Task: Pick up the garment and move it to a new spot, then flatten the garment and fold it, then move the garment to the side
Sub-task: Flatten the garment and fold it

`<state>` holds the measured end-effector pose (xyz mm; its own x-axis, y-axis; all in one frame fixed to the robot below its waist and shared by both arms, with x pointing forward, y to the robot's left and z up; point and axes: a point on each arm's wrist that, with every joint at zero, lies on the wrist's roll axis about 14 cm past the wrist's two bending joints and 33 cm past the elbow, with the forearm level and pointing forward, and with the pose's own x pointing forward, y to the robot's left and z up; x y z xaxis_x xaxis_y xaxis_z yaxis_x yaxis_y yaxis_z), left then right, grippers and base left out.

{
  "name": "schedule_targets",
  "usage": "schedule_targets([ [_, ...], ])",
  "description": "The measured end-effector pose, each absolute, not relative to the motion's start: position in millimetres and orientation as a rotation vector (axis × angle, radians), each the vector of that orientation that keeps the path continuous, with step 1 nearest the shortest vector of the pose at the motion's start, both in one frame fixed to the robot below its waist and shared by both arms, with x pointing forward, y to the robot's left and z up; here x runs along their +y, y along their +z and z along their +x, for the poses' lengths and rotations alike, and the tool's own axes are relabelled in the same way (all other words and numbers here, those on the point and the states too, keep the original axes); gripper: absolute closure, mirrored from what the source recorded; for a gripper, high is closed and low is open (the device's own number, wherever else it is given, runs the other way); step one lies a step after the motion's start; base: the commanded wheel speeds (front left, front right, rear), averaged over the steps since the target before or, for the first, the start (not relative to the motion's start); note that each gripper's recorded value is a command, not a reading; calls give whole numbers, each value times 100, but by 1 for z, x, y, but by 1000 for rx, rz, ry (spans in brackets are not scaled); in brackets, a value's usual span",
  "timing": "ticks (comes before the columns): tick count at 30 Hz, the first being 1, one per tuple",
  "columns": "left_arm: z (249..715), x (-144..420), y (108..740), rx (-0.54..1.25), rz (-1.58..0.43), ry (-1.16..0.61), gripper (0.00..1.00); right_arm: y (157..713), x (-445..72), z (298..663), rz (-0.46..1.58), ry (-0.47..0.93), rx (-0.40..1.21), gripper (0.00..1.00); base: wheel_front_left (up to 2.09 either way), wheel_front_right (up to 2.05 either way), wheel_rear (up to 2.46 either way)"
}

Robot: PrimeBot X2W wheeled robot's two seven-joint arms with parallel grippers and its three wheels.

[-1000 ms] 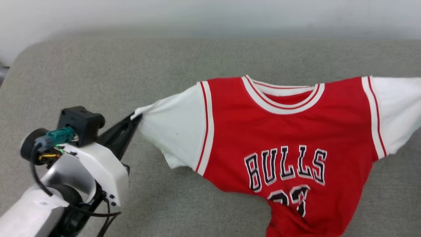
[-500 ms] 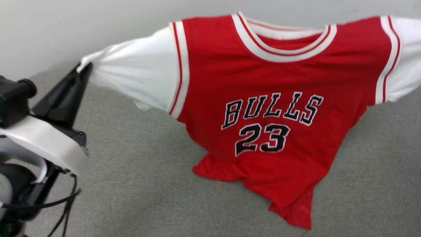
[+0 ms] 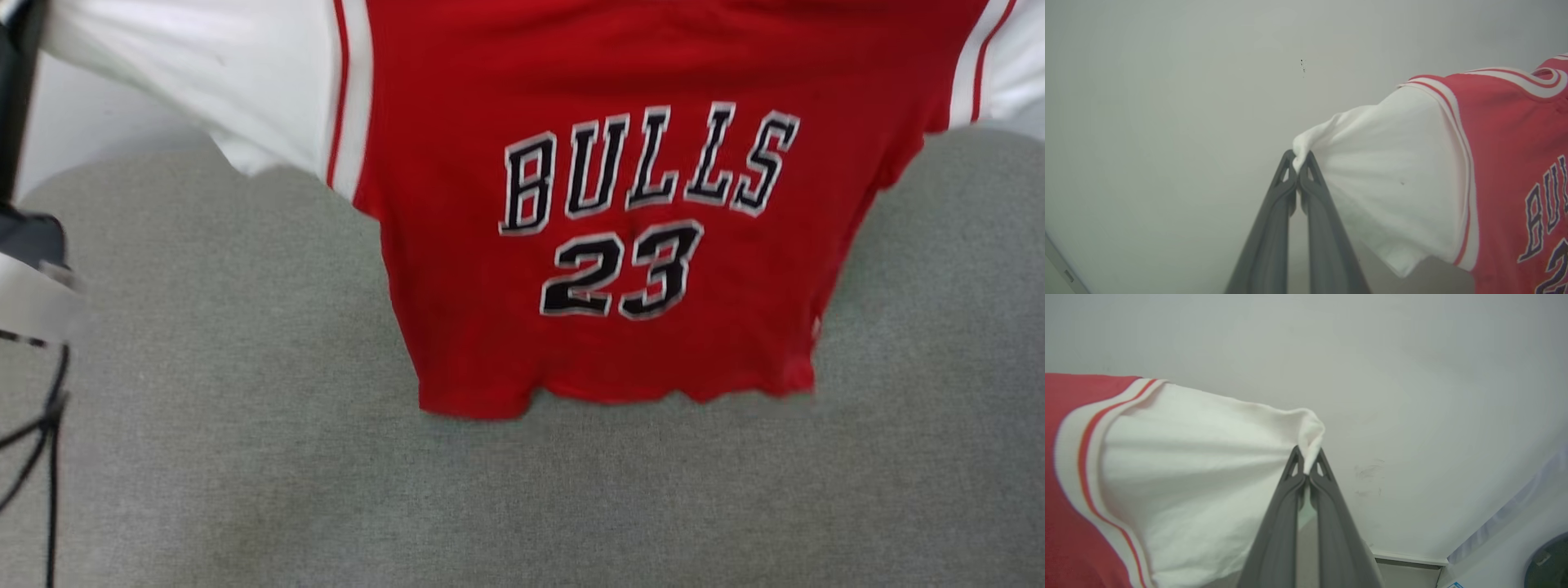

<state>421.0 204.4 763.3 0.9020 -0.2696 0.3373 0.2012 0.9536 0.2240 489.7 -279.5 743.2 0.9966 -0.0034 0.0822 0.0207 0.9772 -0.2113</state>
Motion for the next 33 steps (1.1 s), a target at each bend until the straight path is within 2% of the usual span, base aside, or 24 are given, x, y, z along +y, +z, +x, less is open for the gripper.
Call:
schedule_targets([
  [7,465,210,763,-338,262,-282,100,754,-277,528,-251,-23,-141,100,0,0,0],
  [24,634,221,762,-338,397,-226,100,722,-291,671,-253,-105,-204,100,0,0,0],
  [33,689,218,759,-388,414,-194,100,707,-291,715,-229,-131,-264,100,0,0,0],
])
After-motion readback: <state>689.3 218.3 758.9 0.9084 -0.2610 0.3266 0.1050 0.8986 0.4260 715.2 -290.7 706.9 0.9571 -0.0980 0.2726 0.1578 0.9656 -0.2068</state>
